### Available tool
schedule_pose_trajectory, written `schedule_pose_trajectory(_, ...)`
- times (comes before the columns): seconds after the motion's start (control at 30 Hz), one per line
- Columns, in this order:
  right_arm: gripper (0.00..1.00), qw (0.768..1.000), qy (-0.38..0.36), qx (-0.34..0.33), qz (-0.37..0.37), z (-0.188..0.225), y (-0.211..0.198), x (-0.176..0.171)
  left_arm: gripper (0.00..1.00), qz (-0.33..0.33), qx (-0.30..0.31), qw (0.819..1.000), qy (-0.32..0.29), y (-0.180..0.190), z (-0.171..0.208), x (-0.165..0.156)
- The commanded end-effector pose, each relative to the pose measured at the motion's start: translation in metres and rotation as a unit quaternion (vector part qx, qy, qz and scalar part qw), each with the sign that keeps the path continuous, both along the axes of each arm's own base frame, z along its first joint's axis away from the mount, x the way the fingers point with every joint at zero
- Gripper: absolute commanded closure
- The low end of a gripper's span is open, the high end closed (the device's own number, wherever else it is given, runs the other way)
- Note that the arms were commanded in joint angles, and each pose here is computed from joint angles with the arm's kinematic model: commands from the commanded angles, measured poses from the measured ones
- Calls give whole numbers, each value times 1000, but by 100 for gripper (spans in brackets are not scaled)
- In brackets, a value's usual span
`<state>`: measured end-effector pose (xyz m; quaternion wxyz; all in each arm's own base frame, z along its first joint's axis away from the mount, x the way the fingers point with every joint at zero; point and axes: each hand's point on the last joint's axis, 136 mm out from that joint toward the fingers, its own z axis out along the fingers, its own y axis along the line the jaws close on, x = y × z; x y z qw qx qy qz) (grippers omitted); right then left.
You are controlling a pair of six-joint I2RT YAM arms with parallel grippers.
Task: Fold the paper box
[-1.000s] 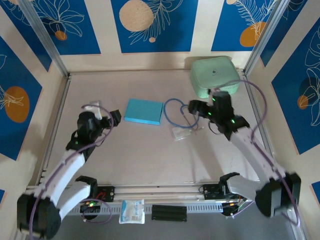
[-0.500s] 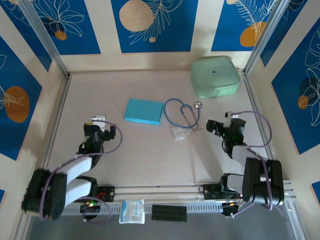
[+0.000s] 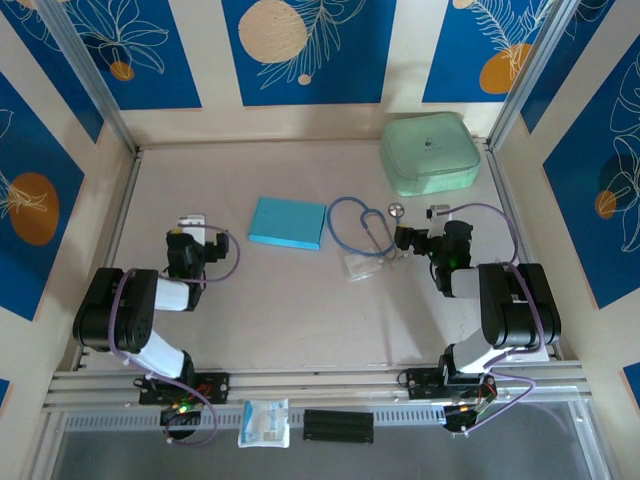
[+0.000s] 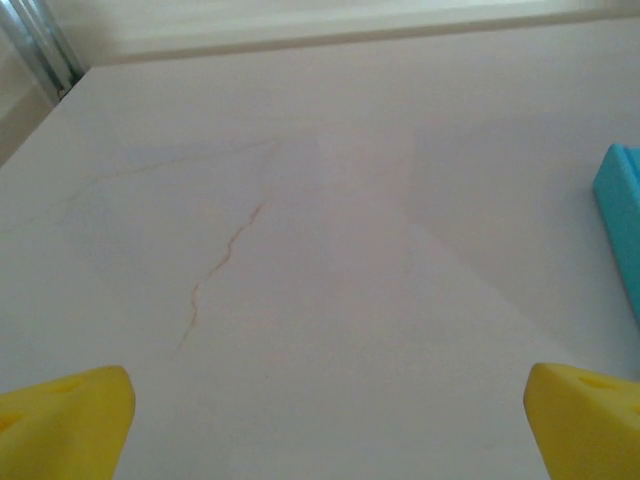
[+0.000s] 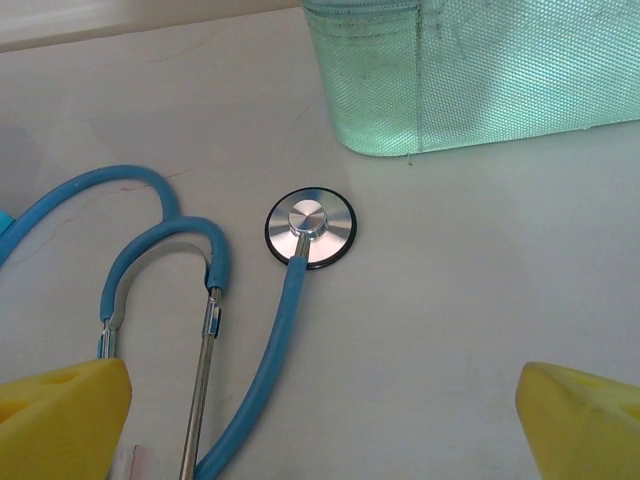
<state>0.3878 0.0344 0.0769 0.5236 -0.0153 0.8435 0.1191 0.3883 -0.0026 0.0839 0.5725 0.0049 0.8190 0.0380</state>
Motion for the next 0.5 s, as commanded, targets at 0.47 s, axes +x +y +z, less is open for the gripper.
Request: schedule_pose_trajectory(0.47,1,999,-34,-14,1,17,-1,7,1,-15,-11,1000,-20,-5,10,5)
